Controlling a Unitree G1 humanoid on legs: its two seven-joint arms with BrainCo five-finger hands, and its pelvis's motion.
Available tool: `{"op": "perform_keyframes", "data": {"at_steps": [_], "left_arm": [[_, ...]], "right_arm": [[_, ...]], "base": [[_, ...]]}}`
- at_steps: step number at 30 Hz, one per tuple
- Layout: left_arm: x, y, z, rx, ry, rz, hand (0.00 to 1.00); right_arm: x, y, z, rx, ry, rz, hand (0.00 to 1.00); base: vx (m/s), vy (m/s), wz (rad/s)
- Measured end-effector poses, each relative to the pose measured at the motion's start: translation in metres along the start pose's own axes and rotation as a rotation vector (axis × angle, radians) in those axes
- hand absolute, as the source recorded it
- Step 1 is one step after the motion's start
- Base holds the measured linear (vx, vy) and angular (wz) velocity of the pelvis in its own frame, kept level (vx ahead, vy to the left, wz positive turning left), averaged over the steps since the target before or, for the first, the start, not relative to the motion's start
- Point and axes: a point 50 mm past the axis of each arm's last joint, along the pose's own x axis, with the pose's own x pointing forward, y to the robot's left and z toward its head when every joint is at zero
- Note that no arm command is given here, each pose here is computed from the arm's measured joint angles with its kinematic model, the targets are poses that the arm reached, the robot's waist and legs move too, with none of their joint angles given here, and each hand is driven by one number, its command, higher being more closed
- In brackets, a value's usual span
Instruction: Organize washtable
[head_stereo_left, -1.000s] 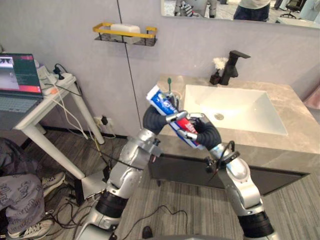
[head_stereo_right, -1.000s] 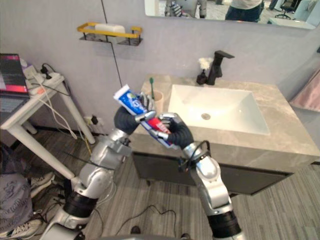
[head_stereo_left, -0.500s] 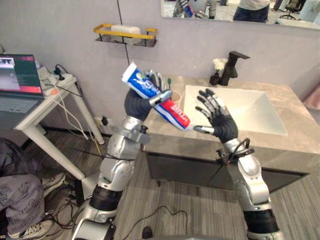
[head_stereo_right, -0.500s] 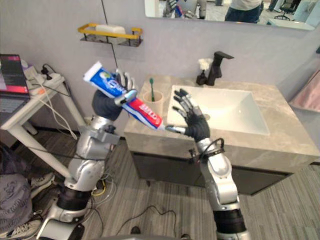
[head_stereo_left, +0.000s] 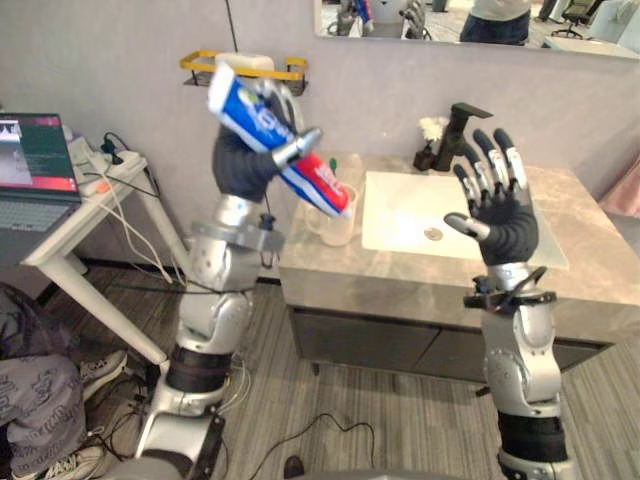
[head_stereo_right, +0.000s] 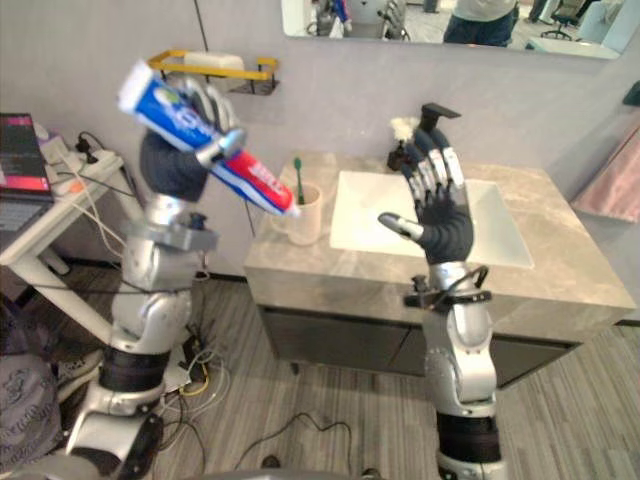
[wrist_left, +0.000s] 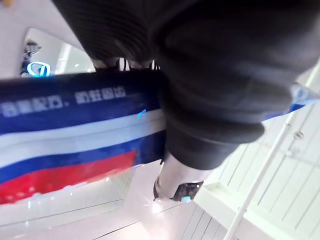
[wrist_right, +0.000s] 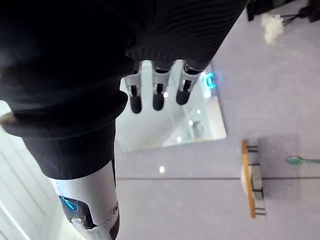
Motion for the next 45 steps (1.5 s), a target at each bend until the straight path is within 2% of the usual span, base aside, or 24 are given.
{"op": "perform_keyframes", "data": {"at_steps": [3, 5, 9, 16, 25, 45], "left_arm": [[0.036, 0.019, 0.006, 0.173, -0.023, 0.044, 1.0], [0.045, 0.024, 0.006, 0.244, -0.018, 0.069, 1.0], [0.055, 0.03, 0.005, 0.335, -0.01, 0.099, 1.0], [0.069, 0.031, 0.009, 0.428, -0.031, 0.13, 1.0], [0.072, 0.036, 0.009, 0.459, -0.025, 0.158, 1.0], [0.072, 0.036, 0.007, 0.477, -0.015, 0.159, 1.0]], "right_arm": [[-0.027, 0.01, -0.023, 0.179, 0.133, 0.041, 0.0], [-0.041, 0.015, -0.032, 0.258, 0.195, 0.052, 0.0], [-0.061, 0.013, -0.039, 0.312, 0.256, 0.017, 0.0], [-0.083, 0.027, -0.052, 0.39, 0.366, 0.058, 0.0], [-0.098, 0.031, -0.056, 0.423, 0.414, 0.044, 0.0], [-0.1, 0.028, -0.055, 0.435, 0.41, 0.023, 0.0]], "base": [[-0.01, 0.014, -0.18], [0.0, 0.007, -0.05], [0.01, 0.005, -0.13], [0.01, 0.0, -0.05], [0.0, 0.002, -0.05], [0.01, 0.003, 0.0]]}}
